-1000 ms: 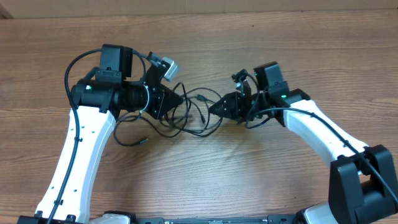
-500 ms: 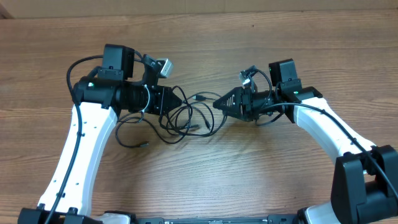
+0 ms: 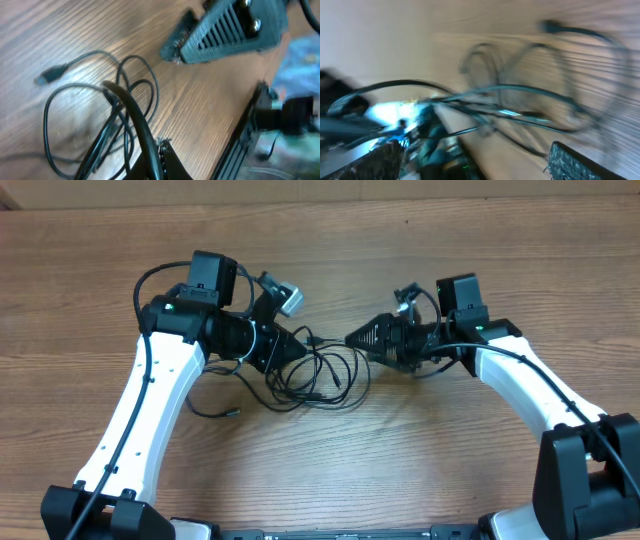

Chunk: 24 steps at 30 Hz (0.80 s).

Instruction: Untangle cables

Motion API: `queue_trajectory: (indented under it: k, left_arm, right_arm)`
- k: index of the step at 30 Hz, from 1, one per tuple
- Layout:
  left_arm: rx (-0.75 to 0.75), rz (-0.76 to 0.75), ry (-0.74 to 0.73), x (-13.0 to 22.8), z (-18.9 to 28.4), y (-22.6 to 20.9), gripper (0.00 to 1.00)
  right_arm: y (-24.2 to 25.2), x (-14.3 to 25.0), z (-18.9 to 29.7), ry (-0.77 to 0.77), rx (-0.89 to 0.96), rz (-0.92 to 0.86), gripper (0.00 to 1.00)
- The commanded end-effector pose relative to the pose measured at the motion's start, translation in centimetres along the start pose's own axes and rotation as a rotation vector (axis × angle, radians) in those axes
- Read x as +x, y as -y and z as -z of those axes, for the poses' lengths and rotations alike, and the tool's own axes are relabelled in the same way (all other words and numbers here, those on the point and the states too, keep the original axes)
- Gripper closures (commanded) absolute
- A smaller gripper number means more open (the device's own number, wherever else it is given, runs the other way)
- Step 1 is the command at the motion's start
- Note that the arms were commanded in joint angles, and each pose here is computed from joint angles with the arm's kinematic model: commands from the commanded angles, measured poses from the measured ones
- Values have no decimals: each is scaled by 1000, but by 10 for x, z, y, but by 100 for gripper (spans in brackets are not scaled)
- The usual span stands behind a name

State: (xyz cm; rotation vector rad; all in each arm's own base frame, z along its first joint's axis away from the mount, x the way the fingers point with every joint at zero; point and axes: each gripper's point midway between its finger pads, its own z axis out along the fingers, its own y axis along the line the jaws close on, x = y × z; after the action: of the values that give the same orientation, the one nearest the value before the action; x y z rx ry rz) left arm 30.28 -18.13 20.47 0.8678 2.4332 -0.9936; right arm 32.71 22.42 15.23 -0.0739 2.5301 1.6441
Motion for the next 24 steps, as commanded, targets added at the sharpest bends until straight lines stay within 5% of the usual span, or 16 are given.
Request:
queue_trajectory:
  k: [1, 4, 10, 24]
  left_arm:
    - [165, -299, 92, -14, 3, 33, 95]
    - [201, -370, 119, -17, 5, 40, 94]
    - [223, -423, 124, -17, 2, 48, 94]
    - [238, -517, 140, -22, -5, 58, 93]
  right_arm:
    - [-49, 8, 11, -72, -200, 1, 9]
    - [-53, 2, 12, -71, -205, -123, 12]
    - [-60, -9, 13, -69, -211, -375, 37]
    - [-58, -7, -3, -63, -156, -568, 41]
